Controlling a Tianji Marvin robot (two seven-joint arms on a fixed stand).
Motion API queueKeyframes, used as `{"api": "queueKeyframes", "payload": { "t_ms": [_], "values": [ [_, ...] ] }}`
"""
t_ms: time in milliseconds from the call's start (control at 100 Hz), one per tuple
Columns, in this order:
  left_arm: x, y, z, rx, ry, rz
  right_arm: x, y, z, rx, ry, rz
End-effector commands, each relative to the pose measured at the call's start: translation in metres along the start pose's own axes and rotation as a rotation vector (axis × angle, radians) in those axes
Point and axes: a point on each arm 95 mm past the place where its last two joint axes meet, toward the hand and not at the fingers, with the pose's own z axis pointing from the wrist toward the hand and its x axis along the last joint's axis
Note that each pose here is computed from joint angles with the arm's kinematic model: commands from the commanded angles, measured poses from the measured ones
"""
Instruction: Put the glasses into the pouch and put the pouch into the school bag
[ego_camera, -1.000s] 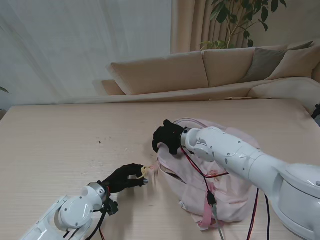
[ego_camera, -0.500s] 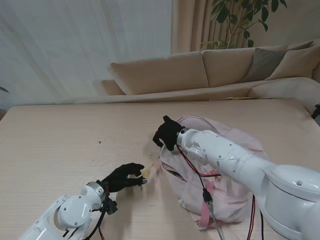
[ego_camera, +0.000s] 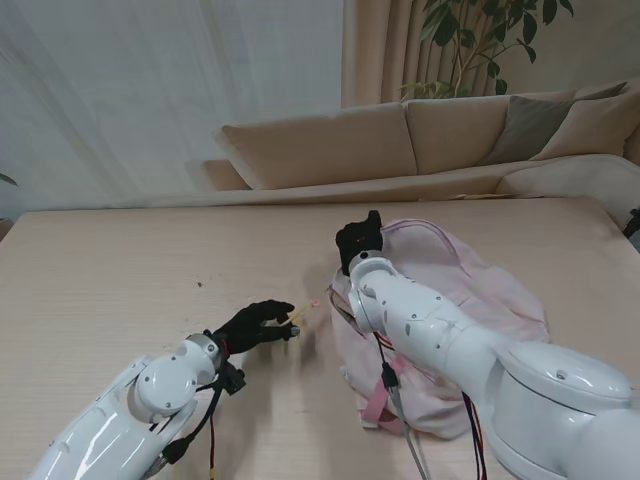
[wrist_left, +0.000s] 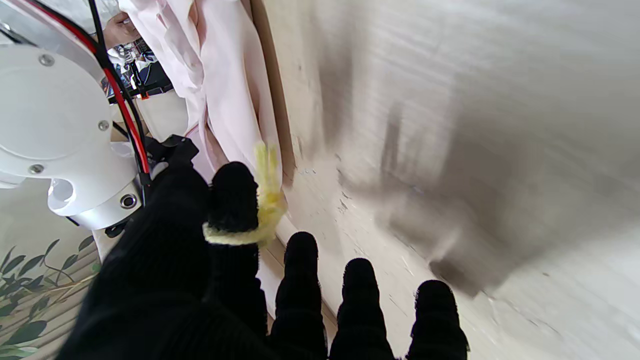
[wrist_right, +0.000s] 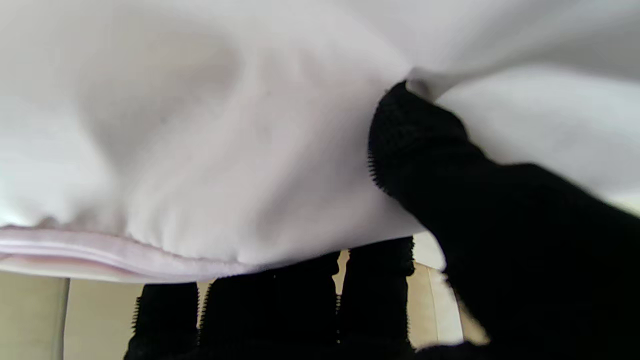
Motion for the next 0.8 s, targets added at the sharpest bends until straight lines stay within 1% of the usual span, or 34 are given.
{"api": "queueKeyframes", "payload": {
  "t_ms": [0,80,140,230,310,400,450,510,570,790],
  "values": [
    [0.012,-0.002,0.012,-0.004,0.021,-0.021,0.004,-0.004,-0.001,0.019,-0.002,-0.004],
    [0.015,0.001,0.023,-0.015,0.017,-0.061,0.004,-0.009,-0.001,0.023,-0.020,-0.007],
    [0.017,0.005,0.027,-0.034,0.018,-0.078,0.004,-0.011,-0.002,0.026,-0.035,-0.010],
    [0.018,0.011,0.028,-0.060,0.023,-0.071,0.004,-0.012,-0.001,0.031,-0.055,-0.011],
    [0.017,0.014,0.026,-0.067,0.026,-0.058,0.003,-0.012,-0.001,0.028,-0.062,-0.006],
    [0.018,0.020,0.019,-0.085,0.014,-0.082,0.003,-0.011,-0.001,0.023,-0.063,-0.010],
    [0.017,0.023,0.012,-0.100,0.009,-0.072,0.002,-0.011,0.000,0.022,-0.067,-0.019],
    [0.016,0.027,0.005,-0.101,0.005,-0.053,0.002,-0.011,0.001,0.025,-0.084,-0.020],
    [0.017,0.031,0.000,-0.099,0.004,-0.058,0.002,-0.011,0.001,0.028,-0.097,-0.022],
    [0.023,0.051,-0.017,-0.131,0.034,-0.078,0.003,-0.014,0.000,0.035,-0.136,-0.036]
  ]
}}
